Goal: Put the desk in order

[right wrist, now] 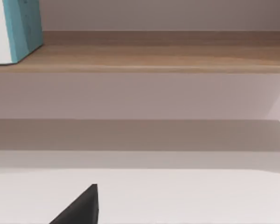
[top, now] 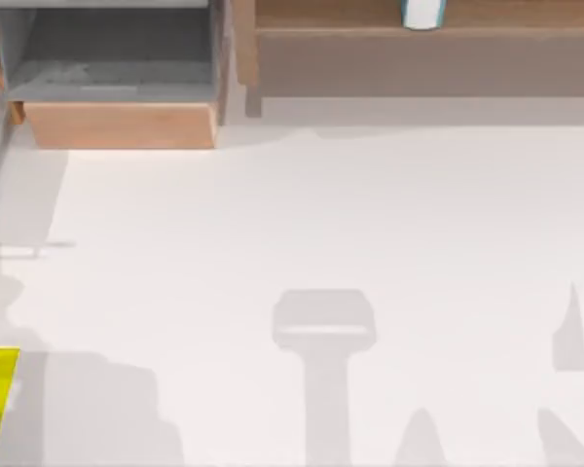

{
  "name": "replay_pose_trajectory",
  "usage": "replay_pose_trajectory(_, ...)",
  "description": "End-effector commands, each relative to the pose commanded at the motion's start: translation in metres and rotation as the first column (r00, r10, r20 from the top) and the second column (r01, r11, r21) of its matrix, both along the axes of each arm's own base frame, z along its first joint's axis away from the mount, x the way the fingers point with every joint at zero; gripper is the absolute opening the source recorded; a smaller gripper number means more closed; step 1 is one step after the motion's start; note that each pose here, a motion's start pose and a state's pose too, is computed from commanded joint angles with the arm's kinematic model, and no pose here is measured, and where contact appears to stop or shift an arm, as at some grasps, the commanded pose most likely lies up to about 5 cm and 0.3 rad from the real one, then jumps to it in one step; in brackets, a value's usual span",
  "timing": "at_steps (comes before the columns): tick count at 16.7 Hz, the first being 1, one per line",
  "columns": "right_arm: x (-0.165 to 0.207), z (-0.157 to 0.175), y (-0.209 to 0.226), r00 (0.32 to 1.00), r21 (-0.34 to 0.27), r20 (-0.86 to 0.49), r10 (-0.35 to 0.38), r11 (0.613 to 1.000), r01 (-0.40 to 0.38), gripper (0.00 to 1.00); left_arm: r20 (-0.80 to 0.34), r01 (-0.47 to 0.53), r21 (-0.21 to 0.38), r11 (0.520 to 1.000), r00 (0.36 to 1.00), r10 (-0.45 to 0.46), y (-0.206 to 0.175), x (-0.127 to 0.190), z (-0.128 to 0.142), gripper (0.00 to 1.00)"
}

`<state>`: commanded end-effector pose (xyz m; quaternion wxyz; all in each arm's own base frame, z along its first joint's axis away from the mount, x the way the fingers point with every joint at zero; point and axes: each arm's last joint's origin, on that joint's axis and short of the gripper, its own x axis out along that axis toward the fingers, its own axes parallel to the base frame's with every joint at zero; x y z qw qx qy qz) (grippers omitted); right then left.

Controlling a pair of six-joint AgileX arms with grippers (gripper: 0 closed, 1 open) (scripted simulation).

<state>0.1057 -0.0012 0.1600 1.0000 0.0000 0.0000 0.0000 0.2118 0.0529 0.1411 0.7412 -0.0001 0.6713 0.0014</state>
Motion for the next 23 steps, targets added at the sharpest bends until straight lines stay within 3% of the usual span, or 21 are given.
replay_pose_trajectory(10, 0.0000, 0.0000, 0.0000, 1.000, 0.000, 0.000, 0.000, 1.000, 0.000, 1.00, 0.000, 0.000, 0.000, 1.000, 1.000, 0.000, 0.0000, 0.0000, 0.0000, 0.98)
replay_pose_trajectory(20, 0.0000, 0.0000, 0.0000, 1.000, 0.000, 0.000, 0.000, 1.000, 0.000, 1.00, 0.001, 0.001, 0.000, 1.000, 1.000, -0.001, -0.0001, 0.0001, 0.0002, 1.00)
replay_pose_trajectory(23, 0.0000, 0.0000, 0.0000, 1.000, 0.000, 0.000, 0.000, 1.000, 0.000, 1.00, 0.068, 0.046, 0.000, 0.999, 0.997, -0.046, 0.0036, 0.0058, 0.0018, 1.00)
